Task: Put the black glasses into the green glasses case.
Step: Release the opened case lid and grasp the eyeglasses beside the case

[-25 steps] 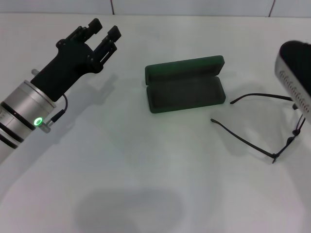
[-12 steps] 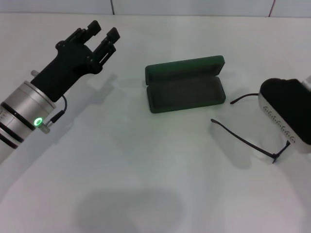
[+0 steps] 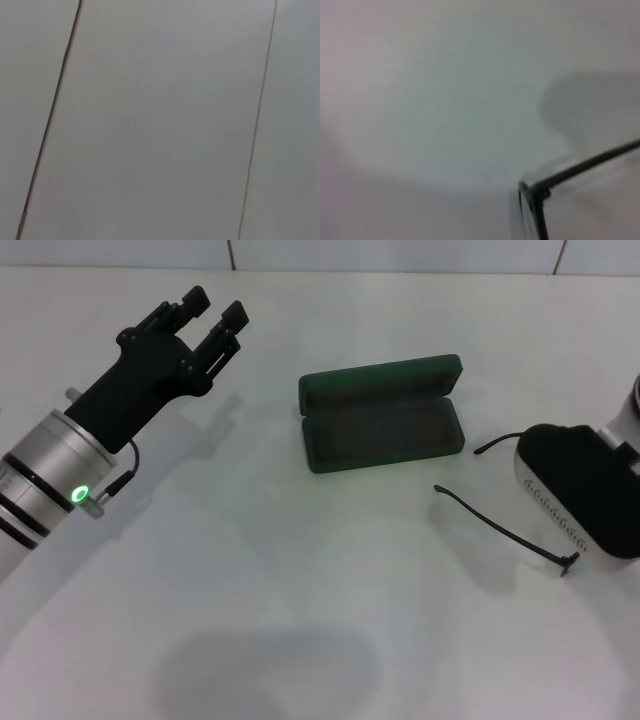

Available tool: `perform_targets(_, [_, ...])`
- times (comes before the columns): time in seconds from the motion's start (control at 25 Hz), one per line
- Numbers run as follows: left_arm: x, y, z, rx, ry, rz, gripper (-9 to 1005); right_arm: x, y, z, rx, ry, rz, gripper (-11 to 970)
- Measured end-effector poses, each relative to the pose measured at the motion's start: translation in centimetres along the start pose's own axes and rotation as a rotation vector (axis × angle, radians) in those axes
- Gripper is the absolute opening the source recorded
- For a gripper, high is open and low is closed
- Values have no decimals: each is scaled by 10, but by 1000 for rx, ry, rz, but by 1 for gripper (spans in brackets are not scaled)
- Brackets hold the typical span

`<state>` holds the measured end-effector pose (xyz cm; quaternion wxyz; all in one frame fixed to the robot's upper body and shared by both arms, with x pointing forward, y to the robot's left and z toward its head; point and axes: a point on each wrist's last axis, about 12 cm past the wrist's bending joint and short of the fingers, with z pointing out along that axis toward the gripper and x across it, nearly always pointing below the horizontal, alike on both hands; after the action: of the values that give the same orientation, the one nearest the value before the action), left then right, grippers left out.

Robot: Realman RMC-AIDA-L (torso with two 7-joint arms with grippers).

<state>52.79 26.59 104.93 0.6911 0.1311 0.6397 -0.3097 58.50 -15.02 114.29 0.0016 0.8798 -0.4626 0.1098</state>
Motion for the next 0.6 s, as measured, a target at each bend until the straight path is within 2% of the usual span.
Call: perform_targets(0.6, [1,0,1,0,8,-14,551,-2,0,-6,-4,5,52,415])
